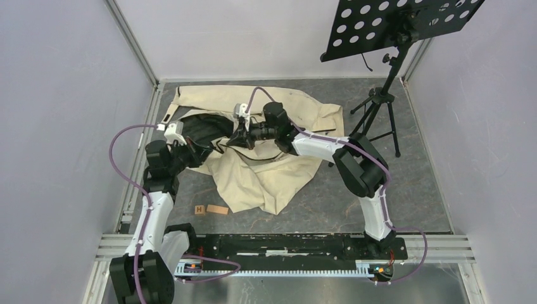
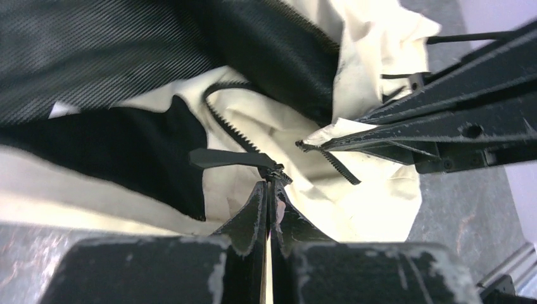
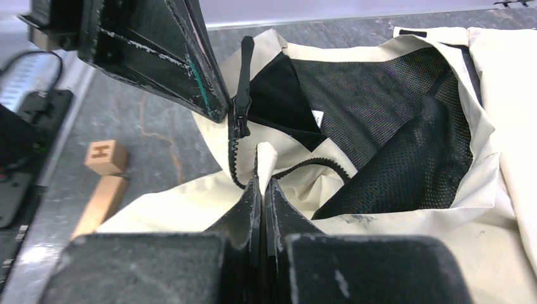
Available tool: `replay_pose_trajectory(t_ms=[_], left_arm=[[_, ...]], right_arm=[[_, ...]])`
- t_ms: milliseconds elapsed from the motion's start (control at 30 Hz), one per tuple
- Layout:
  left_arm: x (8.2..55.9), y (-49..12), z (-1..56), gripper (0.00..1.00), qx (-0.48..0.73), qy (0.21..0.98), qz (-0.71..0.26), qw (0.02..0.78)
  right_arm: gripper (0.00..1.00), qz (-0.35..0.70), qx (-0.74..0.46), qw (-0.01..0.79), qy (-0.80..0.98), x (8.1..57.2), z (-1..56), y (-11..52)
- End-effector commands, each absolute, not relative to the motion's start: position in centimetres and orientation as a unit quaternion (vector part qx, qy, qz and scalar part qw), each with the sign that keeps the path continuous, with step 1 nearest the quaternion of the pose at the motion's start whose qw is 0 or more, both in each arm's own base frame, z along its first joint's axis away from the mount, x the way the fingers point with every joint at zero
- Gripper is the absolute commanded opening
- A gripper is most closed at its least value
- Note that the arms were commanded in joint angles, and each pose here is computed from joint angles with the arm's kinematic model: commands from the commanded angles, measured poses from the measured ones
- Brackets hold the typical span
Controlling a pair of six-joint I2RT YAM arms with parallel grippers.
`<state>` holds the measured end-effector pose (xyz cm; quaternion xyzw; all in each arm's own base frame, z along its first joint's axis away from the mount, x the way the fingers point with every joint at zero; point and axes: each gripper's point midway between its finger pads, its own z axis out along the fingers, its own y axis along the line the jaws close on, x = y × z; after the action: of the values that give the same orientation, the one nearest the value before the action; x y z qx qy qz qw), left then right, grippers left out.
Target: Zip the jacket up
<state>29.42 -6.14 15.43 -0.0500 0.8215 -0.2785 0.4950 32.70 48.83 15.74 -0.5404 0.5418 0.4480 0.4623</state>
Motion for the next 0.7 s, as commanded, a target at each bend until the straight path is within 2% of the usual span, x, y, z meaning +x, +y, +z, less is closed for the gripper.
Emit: replay_pose_trajectory(t_ms=[0, 200, 367, 667], left_arm=[[29.3, -8.5, 19.7, 0.02, 0.084, 0.756, -0.312, 0.568], [27.6, -9.9, 20.8, 0.02, 0.185, 0.73, -0.317, 0.576], [26.7, -11.2, 20.5, 0.02, 0.216, 0.713, -0.357, 0.564], [26.1, -11.0, 21.0, 0.02, 0.233, 0.701, -0.334, 0.586]], right_arm=[[0.0, 0.528, -0.501, 0.468, 0.502, 30.4, 22.5, 47.4], [0.0, 0.576, -0.487, 0.468, 0.46, 28.6, 24.4, 45.2], [0.0, 0.646, -0.476, 0.465, 0.374, 25.4, 27.0, 43.9], [0.0, 0.644, -0.489, 0.449, 0.381, 25.7, 24.4, 44.4]])
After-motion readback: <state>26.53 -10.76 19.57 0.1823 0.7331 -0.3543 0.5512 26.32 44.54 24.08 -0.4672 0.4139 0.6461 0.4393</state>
